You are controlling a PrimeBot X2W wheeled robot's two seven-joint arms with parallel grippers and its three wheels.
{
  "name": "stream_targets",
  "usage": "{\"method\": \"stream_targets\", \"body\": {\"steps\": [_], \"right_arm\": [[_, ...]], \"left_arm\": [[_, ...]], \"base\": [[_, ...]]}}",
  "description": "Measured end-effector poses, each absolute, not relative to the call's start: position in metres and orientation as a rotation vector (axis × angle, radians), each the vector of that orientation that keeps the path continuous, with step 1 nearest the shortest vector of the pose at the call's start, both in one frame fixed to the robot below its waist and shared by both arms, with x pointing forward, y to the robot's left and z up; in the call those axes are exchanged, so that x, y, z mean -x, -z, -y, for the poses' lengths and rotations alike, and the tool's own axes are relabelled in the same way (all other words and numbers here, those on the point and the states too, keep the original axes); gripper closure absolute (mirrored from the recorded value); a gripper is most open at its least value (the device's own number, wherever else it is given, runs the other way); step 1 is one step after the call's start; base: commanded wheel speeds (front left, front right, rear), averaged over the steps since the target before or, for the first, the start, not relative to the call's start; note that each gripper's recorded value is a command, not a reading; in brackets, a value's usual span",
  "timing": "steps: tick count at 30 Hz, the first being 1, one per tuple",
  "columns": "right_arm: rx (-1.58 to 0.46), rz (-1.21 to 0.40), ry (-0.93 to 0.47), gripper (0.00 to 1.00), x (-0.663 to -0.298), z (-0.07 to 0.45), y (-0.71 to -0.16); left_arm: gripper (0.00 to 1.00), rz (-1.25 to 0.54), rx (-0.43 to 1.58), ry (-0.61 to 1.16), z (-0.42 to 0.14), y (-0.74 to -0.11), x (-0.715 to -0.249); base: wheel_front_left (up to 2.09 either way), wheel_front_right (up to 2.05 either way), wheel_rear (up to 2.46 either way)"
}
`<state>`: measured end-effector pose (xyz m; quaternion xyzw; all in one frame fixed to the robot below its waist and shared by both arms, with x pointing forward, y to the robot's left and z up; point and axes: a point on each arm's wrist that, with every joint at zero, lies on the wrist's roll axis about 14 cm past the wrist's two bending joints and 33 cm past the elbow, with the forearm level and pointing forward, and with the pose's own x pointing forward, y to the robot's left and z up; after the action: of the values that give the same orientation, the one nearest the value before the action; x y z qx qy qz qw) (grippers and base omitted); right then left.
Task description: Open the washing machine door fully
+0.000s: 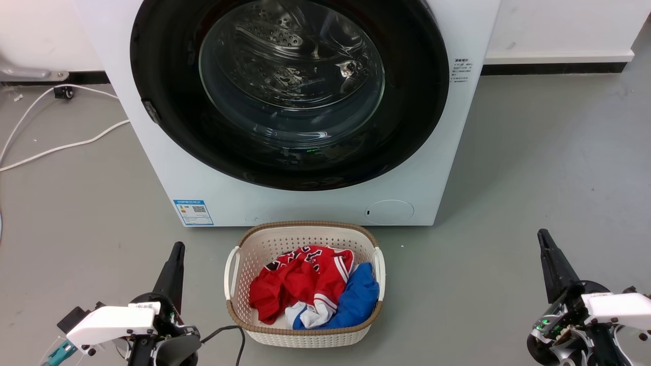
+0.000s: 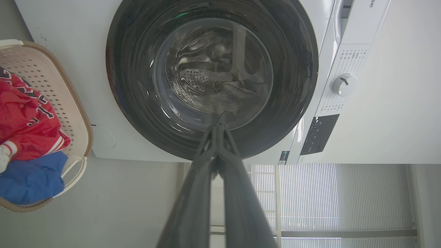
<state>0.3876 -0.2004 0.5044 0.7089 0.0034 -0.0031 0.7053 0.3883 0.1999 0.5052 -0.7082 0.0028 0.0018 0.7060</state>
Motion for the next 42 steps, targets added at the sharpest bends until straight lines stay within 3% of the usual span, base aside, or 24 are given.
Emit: {"method": "stream_targets", "body": {"steps": [42], "right_arm": [[-1.573,-0.008,0.007,1.00,-0.3875,0.2007,-0.5043]], "left_arm": [[1.00,-0.005,1.575,-0.005,-0.2002,-0.5052,-0.3883]], "base": [[0.00,0.00,0.00]]}}
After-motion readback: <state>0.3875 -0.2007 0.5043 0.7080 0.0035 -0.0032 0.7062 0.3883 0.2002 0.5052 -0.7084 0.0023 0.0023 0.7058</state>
